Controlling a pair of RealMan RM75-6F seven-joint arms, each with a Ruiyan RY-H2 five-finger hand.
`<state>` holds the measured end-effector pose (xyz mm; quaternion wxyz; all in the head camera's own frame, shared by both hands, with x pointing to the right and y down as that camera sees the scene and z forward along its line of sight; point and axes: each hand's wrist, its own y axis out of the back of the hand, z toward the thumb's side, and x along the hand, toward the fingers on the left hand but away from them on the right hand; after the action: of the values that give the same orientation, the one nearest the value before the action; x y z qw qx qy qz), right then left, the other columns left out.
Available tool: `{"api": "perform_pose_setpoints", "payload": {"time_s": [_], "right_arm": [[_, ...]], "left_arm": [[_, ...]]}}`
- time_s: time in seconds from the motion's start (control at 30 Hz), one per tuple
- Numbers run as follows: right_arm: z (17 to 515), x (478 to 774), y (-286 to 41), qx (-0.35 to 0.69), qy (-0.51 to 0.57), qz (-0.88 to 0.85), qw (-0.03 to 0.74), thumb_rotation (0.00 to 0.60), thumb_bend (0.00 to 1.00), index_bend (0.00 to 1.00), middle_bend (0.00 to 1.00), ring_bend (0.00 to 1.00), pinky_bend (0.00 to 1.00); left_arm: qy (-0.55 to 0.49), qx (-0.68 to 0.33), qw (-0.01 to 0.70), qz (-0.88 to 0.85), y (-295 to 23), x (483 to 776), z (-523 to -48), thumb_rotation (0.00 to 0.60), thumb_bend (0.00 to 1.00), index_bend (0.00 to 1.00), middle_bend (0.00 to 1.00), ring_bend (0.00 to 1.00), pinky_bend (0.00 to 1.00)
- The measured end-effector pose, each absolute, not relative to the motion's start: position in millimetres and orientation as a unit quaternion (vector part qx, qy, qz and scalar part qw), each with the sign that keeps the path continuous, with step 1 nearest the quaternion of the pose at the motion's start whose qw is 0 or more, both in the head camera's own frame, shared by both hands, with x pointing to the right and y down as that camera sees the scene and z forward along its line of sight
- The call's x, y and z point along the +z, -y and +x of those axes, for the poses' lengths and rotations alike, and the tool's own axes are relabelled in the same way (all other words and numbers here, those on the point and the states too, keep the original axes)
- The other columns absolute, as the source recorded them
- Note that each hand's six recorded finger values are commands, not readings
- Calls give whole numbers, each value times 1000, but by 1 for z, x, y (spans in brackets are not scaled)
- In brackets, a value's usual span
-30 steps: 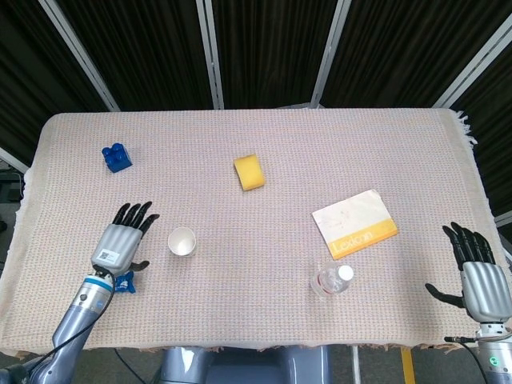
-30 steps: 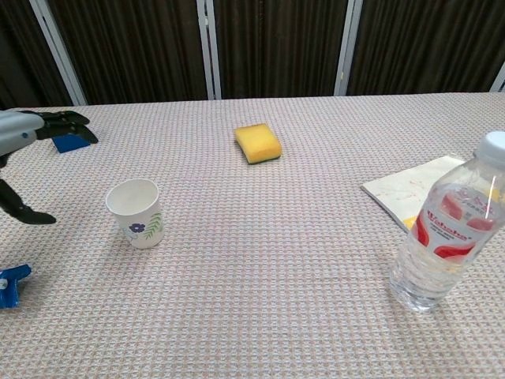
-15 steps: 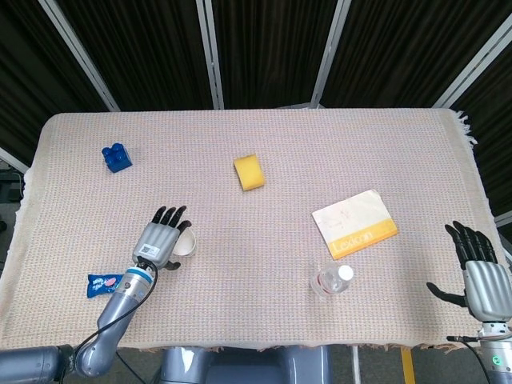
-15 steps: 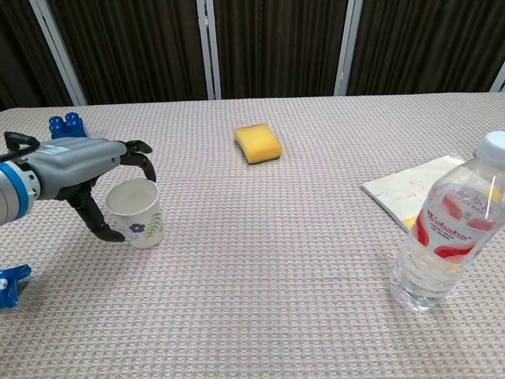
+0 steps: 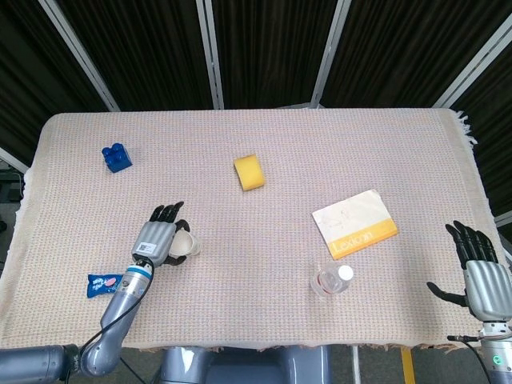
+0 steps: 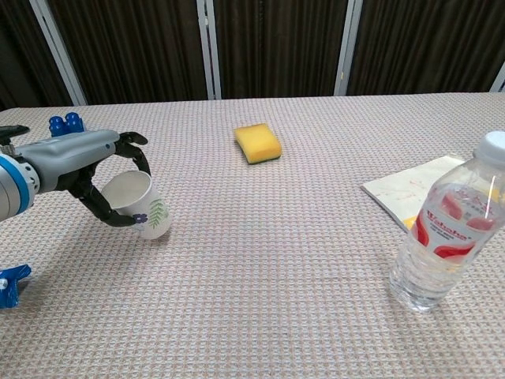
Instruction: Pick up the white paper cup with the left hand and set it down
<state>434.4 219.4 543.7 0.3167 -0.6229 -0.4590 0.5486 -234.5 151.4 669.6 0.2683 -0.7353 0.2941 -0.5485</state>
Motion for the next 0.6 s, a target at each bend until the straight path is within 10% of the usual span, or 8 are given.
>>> {"api": "perform_pose_setpoints", "payload": {"time_s": [0.43,0.6], "right_arm": [[433,546,-220,552,454,-624,317,600,59,0,0,0,0],[432,546,-221,551,453,-624,319,600,58,0,0,0,0]], "left_arm": [[-337,-551,167,-745,-169,699,-281,600,141,363,0,0,0],[-321,-566,182,-738,-167,698,-294,600,148,118,0,0,0]]}}
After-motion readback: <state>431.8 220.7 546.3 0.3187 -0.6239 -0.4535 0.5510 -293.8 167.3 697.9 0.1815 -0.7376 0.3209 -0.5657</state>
